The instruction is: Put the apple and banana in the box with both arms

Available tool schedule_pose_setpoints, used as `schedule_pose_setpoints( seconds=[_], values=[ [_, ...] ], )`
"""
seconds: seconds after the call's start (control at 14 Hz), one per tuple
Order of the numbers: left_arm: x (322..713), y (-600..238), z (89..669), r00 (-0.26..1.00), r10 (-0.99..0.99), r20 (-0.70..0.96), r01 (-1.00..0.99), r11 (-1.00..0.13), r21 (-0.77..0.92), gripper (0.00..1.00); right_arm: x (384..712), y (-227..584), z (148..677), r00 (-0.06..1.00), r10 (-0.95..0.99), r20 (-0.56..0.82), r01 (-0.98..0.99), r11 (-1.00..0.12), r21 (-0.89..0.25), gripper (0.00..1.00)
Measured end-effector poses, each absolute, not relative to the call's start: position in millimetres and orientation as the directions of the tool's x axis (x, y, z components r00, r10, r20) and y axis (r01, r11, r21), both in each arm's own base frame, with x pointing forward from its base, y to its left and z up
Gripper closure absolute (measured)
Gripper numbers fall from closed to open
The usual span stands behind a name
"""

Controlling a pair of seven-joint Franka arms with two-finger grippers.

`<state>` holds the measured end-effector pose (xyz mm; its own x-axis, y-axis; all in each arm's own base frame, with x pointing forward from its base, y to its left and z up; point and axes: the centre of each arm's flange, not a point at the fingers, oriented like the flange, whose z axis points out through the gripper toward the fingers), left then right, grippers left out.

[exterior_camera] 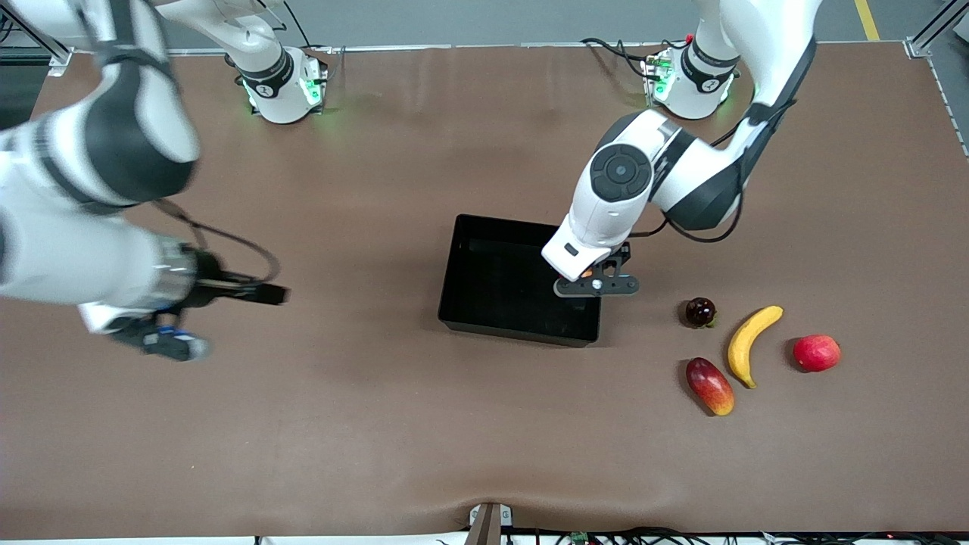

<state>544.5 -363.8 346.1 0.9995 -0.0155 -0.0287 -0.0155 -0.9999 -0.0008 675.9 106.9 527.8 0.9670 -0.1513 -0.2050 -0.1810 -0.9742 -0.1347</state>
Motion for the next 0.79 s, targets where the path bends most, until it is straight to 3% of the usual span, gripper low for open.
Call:
schedule_pose_setpoints(
  seconds=[0.22,0.36,0.79],
  values=[
    [530,-371,309,0.998,-0.04,-0.055,-0.04,-0.999,0.009,0.33,674,43,550,0.988,0.076,-0.134,0.072,-0.997,-0.035,0.0],
    [527,-374,292,0.996,-0.048,-0.071,-0.047,-0.999,0.014,0.33,666,10,563,0.975,0.172,-0.138,0.169,-0.985,-0.035,0.0],
    [525,-377,259,0.993,-0.087,-0.076,-0.087,-0.996,-0.006,0.33,614,-11,601,0.977,0.198,-0.084,0.197,-0.98,-0.028,0.0]
  ],
)
